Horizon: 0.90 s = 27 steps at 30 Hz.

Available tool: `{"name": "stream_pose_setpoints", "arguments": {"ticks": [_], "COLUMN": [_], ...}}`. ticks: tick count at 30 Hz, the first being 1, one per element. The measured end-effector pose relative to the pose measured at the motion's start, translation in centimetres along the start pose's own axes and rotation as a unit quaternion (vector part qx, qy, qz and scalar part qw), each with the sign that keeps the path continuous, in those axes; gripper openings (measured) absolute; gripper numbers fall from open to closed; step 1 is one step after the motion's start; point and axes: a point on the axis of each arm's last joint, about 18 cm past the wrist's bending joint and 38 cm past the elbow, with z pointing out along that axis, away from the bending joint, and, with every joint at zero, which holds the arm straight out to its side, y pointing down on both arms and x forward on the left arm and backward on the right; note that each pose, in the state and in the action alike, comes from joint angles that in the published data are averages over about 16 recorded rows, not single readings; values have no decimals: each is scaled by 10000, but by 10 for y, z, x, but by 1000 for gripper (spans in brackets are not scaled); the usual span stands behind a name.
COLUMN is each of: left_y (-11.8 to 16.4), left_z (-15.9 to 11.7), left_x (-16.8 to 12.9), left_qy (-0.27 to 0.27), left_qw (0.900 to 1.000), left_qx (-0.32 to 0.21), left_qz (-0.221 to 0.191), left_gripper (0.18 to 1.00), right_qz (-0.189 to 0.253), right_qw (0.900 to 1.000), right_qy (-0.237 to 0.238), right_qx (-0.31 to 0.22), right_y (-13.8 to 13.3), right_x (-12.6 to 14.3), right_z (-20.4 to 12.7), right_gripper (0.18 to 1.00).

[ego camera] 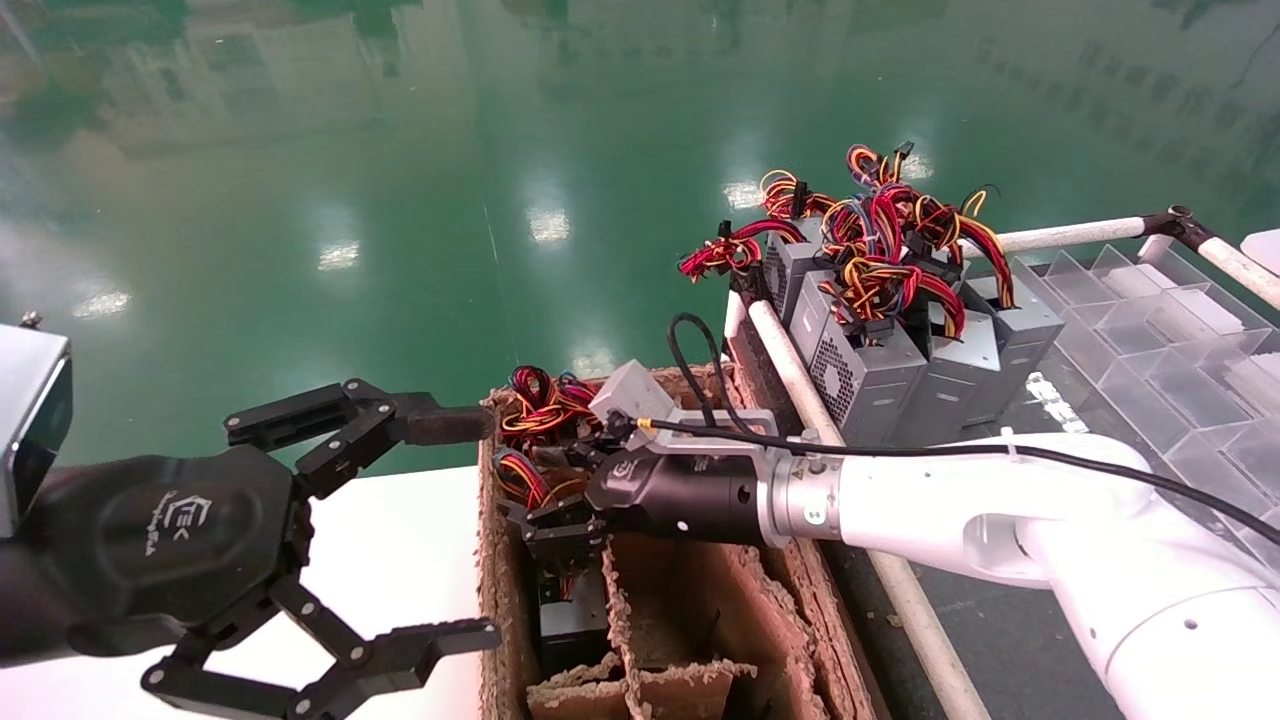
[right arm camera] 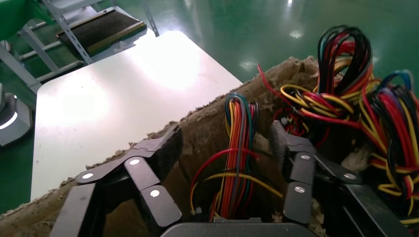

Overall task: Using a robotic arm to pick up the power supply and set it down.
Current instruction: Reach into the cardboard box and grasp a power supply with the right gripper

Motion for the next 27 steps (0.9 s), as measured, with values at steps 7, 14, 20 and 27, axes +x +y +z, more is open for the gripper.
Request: {"name": "stream_pose_setpoints", "arguments": {"ticks": [7,14,20,27], "left_y": [0,0,0,0], "left_z": [0,0,0,0], "left_x": [0,0,0,0], "left_qy": [0,0,0,0], "left_qw": [10000,10000,10000,10000], "left_qx": [0,0,0,0], "left_qz": [0,0,0,0], "left_gripper": [978,998,1001,1001], "right_qz": [24,10,-3,47], "right_qw": [10000,10000,10000,10000], "right_qy": [26,42,49,38], "right_qx": [-29,-56,-69,-31], "right_y": [2,2,2,1], "right_x": [1,2,2,3], "right_z": [1,2,2,0], "right_gripper": [584,422,316,236]}}
